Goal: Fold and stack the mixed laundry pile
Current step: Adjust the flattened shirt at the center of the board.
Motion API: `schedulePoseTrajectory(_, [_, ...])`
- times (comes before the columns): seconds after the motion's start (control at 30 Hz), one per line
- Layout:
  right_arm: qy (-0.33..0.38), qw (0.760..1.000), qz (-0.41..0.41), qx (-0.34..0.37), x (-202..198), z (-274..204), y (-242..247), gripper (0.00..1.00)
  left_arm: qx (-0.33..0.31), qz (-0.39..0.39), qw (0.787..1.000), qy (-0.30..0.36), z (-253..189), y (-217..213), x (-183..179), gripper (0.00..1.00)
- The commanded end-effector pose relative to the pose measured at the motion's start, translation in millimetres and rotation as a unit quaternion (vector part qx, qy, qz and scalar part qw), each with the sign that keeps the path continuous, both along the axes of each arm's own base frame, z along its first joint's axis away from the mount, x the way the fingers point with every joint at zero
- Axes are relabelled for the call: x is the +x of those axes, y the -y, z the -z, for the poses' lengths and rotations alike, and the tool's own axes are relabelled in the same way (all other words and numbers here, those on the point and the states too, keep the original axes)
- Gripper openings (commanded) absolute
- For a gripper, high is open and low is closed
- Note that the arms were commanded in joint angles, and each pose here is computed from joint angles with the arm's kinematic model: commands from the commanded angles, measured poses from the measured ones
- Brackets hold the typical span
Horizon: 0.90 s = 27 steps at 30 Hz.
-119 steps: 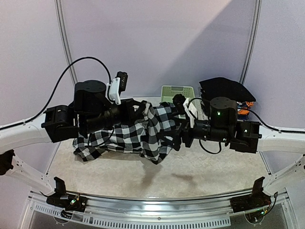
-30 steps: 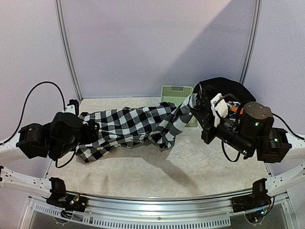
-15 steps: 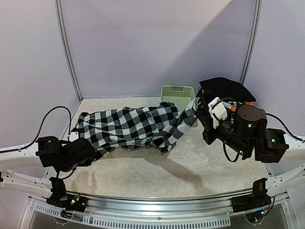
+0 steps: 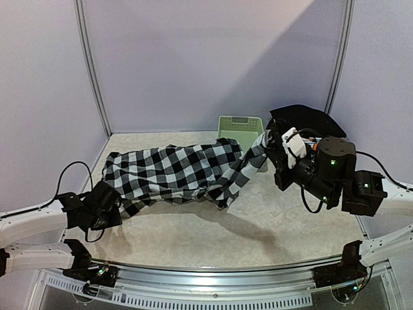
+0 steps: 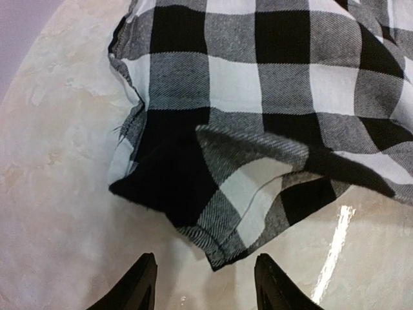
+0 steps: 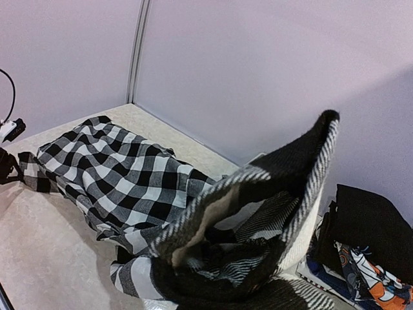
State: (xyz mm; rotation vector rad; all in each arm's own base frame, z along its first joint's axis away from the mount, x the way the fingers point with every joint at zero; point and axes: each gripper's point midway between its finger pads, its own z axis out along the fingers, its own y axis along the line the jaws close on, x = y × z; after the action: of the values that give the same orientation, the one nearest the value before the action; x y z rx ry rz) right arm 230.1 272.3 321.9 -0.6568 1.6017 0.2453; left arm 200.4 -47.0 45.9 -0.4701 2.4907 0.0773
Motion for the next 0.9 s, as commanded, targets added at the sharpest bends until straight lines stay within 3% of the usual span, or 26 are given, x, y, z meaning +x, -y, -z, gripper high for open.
schedulePoseTrajectory(0.0, [-0.012,1.0,-0.002,0.002,3,9,-1,0.0,-0.037,0.013,0.999,0.03,1,12,23,0.51])
schedulePoseTrajectory(0.1, [-0.014,1.0,0.0,0.0,5,10,0,0.0,-0.049,0.021,0.998,0.038,4,17,33,0.41])
schedulePoseTrajectory(0.27, [-0.018,1.0,0.007,-0.003,8,12,4,0.0,-0.054,0.047,0.996,0.06,-14,26,49,0.0])
schedulePoseTrajectory(0.5, [-0.018,1.0,0.011,0.006,5,-6,11,0.0,-0.02,0.034,0.999,0.033,-70,4,23,0.0])
schedulePoseTrajectory(0.73, [-0.027,1.0,0.007,0.009,-2,-18,21,0.0,-0.098,0.028,0.993,0.059,-108,9,-1,0.0])
schedulePoseTrajectory(0.87, [-0.056,0.996,-0.066,-0.013,-21,-6,7,0.0,-0.146,-0.001,0.983,0.108,-133,-2,-18,0.0])
